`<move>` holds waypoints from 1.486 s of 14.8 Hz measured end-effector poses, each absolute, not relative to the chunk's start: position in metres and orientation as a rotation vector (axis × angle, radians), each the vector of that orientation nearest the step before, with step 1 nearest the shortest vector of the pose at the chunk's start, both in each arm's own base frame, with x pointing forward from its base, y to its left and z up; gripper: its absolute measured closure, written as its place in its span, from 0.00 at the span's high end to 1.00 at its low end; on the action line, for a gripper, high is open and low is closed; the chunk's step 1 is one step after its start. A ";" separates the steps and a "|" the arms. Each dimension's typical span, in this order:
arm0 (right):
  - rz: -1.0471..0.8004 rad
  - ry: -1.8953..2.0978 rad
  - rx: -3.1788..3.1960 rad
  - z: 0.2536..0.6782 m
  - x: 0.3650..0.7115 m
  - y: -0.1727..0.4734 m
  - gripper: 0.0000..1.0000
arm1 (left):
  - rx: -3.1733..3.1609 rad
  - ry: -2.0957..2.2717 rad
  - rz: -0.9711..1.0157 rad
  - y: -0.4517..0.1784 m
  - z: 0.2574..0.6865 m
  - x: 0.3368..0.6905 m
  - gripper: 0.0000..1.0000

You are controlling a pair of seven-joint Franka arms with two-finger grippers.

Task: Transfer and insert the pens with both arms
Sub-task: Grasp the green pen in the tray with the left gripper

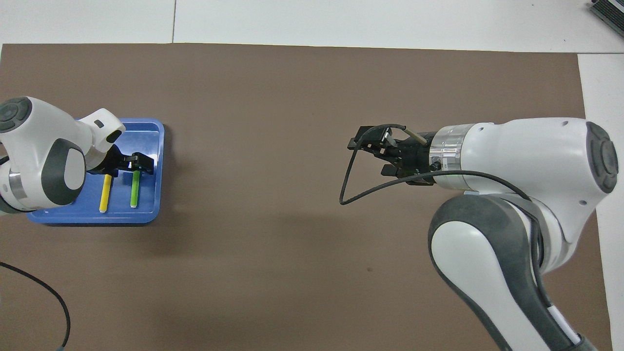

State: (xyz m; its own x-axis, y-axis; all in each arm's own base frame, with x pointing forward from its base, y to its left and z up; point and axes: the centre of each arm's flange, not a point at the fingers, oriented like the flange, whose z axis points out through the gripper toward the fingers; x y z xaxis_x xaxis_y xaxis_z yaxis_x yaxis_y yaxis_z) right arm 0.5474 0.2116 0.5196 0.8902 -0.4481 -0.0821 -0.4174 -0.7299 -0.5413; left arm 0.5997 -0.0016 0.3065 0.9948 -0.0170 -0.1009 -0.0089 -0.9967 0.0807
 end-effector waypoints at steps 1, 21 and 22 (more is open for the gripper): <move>-0.072 0.623 -2.487 0.520 0.547 0.212 1.00 | 3.057 -0.021 -0.158 -0.002 0.305 0.599 0.92; -0.067 0.656 -2.477 0.520 0.548 0.211 1.00 | 3.053 -0.010 -0.125 -0.003 0.303 0.594 0.17; -0.068 0.659 -2.475 0.521 0.548 0.211 1.00 | 3.052 -0.005 -0.136 -0.001 0.306 0.595 0.17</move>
State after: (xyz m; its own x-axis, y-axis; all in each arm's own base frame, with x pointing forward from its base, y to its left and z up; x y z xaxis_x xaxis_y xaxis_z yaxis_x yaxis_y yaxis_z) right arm 0.5480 0.2113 0.5206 0.8774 -0.4705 -0.0940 -0.4416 -0.7153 -0.5415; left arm 0.5951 -0.0009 0.3059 0.9961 -0.0073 -0.0883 0.0004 -0.9963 0.0862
